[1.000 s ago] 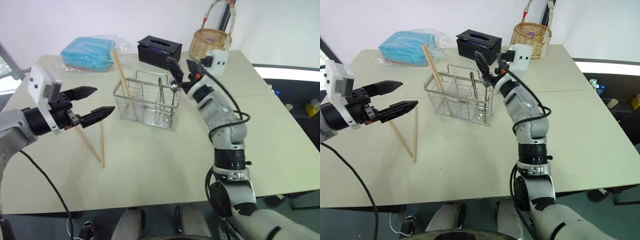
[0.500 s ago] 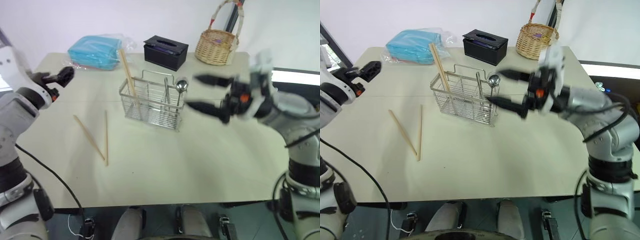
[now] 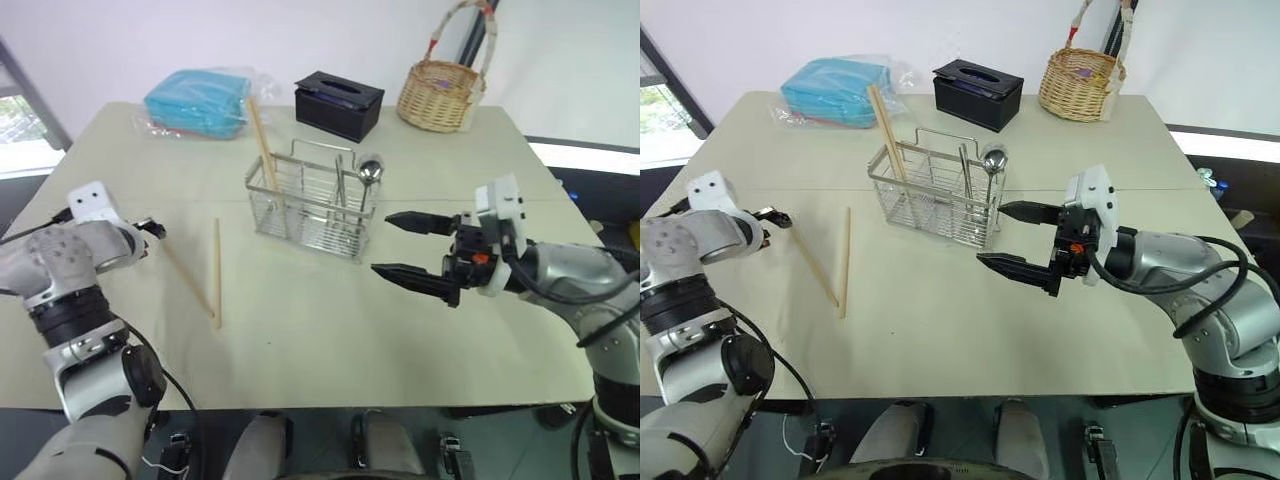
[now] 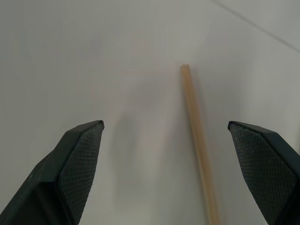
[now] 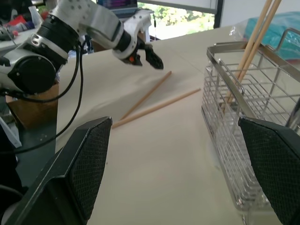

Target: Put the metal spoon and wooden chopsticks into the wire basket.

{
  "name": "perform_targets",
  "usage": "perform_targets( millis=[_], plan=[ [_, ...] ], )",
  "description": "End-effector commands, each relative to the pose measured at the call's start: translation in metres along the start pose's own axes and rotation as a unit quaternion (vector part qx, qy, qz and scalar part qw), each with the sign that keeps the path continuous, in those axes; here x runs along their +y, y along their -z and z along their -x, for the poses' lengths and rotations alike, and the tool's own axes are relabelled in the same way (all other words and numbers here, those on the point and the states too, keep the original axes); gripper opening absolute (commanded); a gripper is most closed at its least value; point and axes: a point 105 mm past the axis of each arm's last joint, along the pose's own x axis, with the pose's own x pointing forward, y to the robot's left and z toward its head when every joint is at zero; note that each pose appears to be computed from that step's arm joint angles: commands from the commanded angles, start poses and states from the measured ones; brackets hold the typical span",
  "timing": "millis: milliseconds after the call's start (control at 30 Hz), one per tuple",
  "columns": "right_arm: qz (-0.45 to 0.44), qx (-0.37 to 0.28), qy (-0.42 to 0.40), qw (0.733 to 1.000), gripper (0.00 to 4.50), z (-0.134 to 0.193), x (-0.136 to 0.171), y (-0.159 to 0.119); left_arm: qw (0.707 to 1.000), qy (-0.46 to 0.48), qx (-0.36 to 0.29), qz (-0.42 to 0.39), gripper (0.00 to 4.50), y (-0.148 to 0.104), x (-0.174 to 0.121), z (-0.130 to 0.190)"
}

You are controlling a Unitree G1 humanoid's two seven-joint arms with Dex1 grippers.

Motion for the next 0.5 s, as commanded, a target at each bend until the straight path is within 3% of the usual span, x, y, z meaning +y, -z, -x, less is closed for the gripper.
perform_targets(
  millis=[33,267,367,500],
  plan=[
    [0.017,-0.025,0.006,1.0,4.44,0.002,0.008,-0.014,1.0,0.027,-0.01,-0.011,4.5,-0.009,-0.02,-0.006],
    [0.005,-0.046,0.034,0.998,4.44,0.0,0.014,-0.015,0.999,0.037,0.014,-0.018,4.5,-0.003,-0.036,-0.027],
    [0.003,-0.05,0.048,0.998,4.5,0.001,0.012,-0.015,0.999,0.033,0.024,-0.01,3.6,0.0,-0.037,-0.03],
    [-0.002,-0.054,0.065,0.996,4.5,0.003,0.007,-0.017,0.999,0.035,0.029,0.001,1.68,0.001,-0.039,-0.033]
  ],
)
